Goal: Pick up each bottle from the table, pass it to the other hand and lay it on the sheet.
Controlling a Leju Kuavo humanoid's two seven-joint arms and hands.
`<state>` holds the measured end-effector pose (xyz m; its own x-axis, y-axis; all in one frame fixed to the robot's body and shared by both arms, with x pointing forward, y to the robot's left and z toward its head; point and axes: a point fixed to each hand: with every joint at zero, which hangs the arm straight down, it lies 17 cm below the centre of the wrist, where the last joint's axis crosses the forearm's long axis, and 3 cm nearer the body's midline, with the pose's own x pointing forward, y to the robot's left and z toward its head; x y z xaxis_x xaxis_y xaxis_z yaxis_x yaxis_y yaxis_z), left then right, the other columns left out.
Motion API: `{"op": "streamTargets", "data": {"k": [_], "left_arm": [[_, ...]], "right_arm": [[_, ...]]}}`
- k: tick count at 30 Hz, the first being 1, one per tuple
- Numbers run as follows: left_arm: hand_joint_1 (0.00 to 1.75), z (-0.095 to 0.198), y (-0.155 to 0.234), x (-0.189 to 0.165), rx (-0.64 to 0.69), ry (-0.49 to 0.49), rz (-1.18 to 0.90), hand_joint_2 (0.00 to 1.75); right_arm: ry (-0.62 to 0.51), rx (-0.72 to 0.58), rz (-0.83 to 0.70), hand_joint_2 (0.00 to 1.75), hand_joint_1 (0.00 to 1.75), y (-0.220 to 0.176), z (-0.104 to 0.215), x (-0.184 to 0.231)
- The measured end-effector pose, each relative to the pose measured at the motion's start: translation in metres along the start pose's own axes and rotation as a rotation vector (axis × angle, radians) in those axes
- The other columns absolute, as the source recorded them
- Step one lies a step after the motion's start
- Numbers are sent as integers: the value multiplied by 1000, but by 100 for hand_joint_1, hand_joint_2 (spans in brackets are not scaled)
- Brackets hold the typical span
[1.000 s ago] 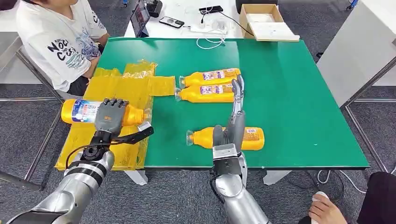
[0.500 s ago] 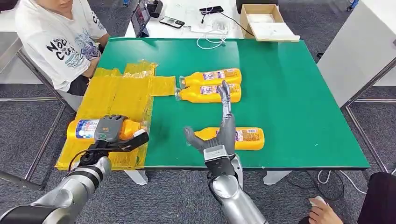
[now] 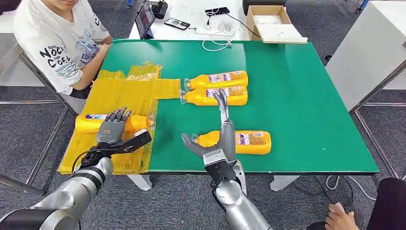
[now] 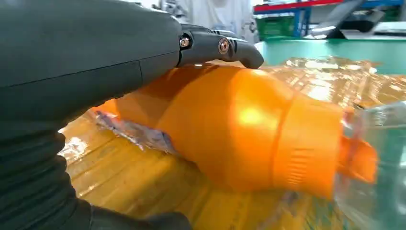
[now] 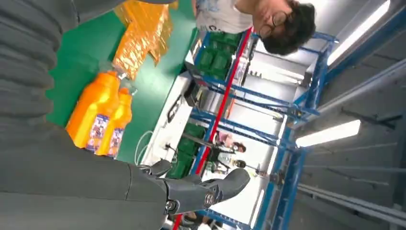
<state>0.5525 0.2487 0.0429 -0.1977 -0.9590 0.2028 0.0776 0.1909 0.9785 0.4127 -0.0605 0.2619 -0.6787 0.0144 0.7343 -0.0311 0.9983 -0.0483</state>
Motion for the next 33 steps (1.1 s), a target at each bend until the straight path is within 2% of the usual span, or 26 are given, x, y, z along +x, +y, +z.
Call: {"op": "streamTargets", "data": {"k": [4, 8, 13, 19, 23, 26, 29, 31, 32, 33], "left_arm": [[0, 1, -12, 16, -68, -65, 59, 0], [0, -1, -13, 27, -95, -85, 168, 0], [0, -3, -9, 37, -86, -94, 310, 0], [0, -4, -7, 44, -83, -101, 388, 0], [0, -8, 7, 62, -62, -157, 584, 0], [0, -12, 29, 68, 33, -180, 690, 0], [0, -13, 92, 44, 399, -108, 709, 0], [0, -2, 127, 18, 612, -15, 740, 0], [0, 10, 141, 4, 719, 36, 762, 175], [0, 19, 152, -4, 798, 65, 786, 175]], "right_arm": [[19, 12, -16, 175, 0, 3, 2, -6], [35, 15, -25, 175, 0, 3, 3, -11], [51, 21, -24, 175, 0, 3, 4, -18], [64, 15, -18, 175, 0, 1, 5, -23], [74, 20, -8, 175, 0, 0, 7, -27], [83, 30, -7, 175, 0, 0, 10, -31], [100, 58, 8, 175, 0, 7, 12, -35], [144, 118, 33, 175, 0, 18, 17, -45], [183, 177, 65, 175, 0, 27, 20, -56], [223, 232, 104, 175, 0, 33, 25, -69]]}}
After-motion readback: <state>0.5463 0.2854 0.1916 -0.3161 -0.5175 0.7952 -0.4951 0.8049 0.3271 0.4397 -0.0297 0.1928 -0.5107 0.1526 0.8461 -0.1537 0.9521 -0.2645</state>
